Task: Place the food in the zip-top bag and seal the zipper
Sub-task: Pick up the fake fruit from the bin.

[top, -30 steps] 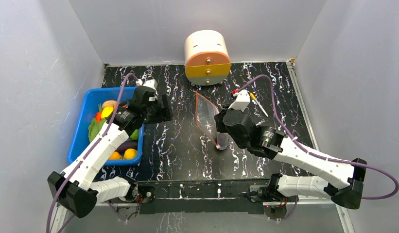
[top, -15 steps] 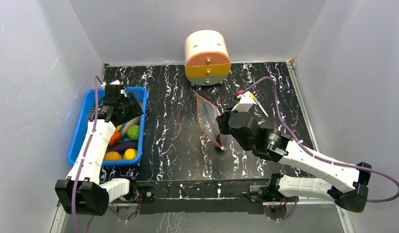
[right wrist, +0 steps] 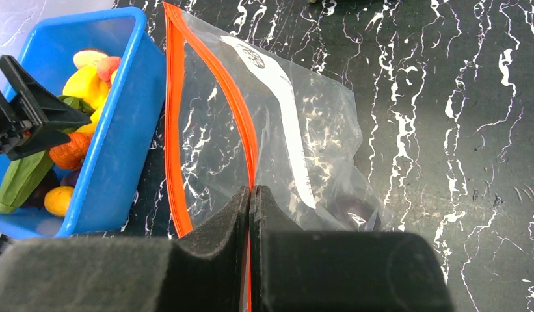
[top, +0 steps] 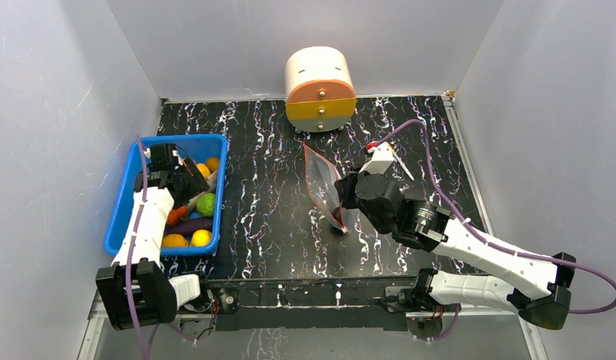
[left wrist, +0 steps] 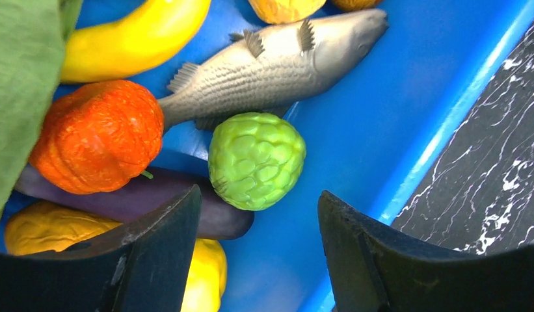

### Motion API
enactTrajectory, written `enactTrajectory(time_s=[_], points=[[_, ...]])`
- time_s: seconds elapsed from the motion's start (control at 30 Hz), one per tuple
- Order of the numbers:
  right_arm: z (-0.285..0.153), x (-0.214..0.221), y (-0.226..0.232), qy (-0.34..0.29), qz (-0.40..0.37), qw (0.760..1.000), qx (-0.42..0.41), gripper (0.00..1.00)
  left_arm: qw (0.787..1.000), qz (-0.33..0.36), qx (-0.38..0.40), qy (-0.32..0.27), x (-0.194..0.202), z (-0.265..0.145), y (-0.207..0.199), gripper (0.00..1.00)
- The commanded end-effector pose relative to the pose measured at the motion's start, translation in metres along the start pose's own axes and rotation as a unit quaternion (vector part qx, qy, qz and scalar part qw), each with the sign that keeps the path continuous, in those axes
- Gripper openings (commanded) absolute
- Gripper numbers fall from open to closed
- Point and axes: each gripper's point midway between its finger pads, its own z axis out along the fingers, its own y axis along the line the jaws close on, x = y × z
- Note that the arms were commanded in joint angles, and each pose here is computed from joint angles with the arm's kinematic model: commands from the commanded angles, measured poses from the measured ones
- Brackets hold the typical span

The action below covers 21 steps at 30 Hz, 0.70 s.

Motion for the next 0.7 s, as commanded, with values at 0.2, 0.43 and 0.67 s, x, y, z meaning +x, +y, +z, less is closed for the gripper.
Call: enactTrajectory(time_s=[0.2,0.43,0.67], points=[[-0.003,-0.008,0.006,-0.013,0.01,1.0,-0.013,0.0,0.998,0.004,0.027,0.053,0.029,0.024,-0.003,0.68],[-0.002,-0.007,0.006,-0.012,0.013,1.0,-0.013,0.0,0.998,0.004,0.011,0.06,0.04,0.037,0.006,0.75],[-0.002,-0.007,0.007,-0.011,0.016,1.0,-0.014,0.0,0.997,0.006,0.011,0.071,0.043,0.045,0.005,0.76]])
